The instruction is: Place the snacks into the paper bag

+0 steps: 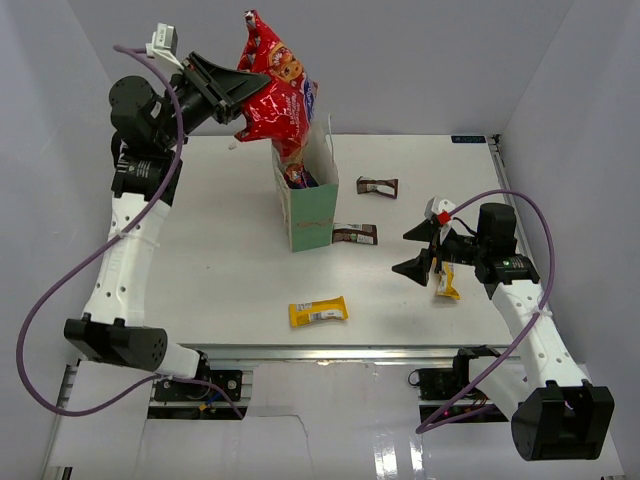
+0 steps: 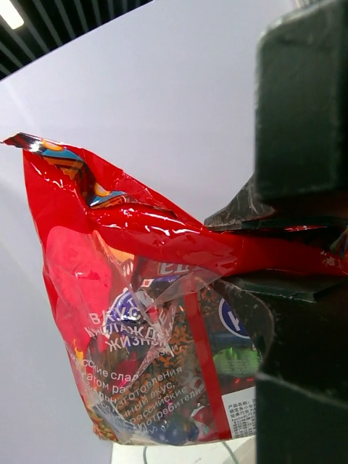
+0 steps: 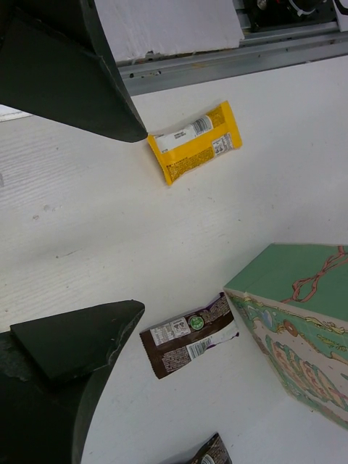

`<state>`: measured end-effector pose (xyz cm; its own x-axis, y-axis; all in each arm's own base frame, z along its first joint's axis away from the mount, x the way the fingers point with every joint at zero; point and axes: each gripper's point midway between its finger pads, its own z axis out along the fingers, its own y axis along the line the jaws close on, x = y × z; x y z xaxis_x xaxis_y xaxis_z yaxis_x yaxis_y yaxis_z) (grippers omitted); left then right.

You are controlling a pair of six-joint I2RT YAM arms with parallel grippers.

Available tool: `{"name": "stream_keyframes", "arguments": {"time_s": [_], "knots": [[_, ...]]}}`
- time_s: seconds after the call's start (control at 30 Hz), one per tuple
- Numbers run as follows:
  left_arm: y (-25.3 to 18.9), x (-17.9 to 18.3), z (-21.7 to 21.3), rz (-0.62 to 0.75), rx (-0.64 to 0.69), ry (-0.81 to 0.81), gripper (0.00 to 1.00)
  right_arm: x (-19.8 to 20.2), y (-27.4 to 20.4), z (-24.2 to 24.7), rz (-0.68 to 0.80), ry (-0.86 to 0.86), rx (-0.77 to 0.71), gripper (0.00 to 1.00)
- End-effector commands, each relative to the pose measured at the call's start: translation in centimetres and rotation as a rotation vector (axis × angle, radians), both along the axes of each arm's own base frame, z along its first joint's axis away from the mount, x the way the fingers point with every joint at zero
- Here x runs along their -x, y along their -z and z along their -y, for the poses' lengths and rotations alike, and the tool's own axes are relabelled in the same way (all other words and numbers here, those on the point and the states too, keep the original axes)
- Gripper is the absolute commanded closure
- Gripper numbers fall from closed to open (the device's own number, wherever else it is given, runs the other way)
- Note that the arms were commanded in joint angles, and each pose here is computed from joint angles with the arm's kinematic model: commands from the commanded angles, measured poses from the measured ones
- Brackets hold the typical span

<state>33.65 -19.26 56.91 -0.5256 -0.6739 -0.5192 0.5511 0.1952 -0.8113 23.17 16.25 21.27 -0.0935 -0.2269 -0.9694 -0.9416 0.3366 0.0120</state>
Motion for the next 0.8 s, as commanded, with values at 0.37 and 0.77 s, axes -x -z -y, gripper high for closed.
{"name": "stream_keyframes", "arguments": {"time_s": [0.37, 0.77], "knots": [[-1.2, -4.7, -0.2, 0.067, 0.023, -0.078, 1.00, -0.3, -0.5, 0.2, 0.031, 0.004, -0.009, 0.05], [4.5, -6.3, 0.7, -0.002, -0.045, -0.037, 1.00, -0.3, -0.4, 0.2, 0.028, 0.004, -0.009, 0.05]]}}
